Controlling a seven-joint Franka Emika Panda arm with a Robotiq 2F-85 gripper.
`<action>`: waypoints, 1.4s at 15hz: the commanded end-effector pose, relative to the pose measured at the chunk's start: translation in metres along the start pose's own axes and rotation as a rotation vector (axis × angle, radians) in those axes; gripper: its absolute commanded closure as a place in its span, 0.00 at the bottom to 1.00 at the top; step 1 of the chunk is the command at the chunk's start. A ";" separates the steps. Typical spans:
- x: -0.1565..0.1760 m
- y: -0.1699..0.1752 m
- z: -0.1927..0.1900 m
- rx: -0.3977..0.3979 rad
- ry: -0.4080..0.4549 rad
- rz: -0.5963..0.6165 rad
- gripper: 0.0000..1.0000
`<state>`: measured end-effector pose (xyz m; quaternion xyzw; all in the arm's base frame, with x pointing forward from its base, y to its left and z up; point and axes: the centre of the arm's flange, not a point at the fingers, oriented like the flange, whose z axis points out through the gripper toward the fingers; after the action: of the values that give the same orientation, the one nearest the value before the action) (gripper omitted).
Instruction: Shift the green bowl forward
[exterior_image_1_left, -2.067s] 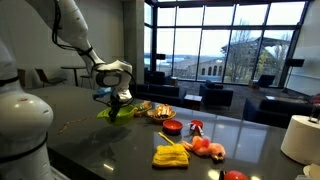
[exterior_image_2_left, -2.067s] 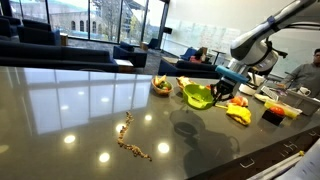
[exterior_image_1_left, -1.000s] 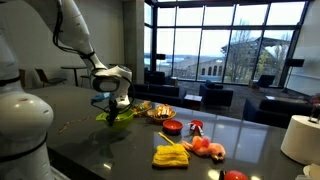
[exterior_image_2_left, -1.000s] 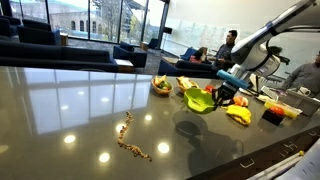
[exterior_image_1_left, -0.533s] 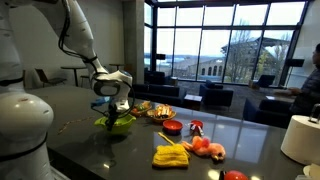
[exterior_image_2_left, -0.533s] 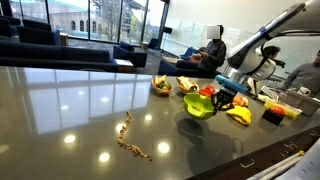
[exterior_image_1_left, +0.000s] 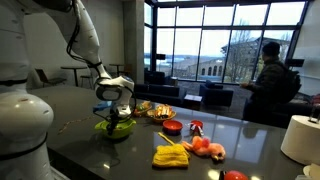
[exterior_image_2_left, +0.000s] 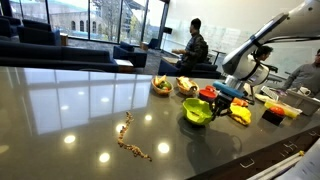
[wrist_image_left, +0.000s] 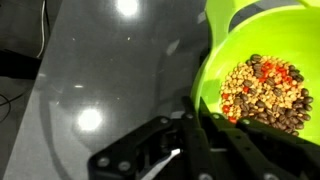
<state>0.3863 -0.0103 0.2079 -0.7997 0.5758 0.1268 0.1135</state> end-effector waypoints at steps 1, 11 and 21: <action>0.008 -0.010 0.003 0.021 -0.005 -0.023 0.99; 0.002 -0.033 -0.005 0.028 0.008 -0.088 0.45; -0.058 -0.038 0.000 -0.036 -0.059 -0.162 0.00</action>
<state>0.4162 0.0401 0.2159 -0.8421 0.5085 0.1323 0.1218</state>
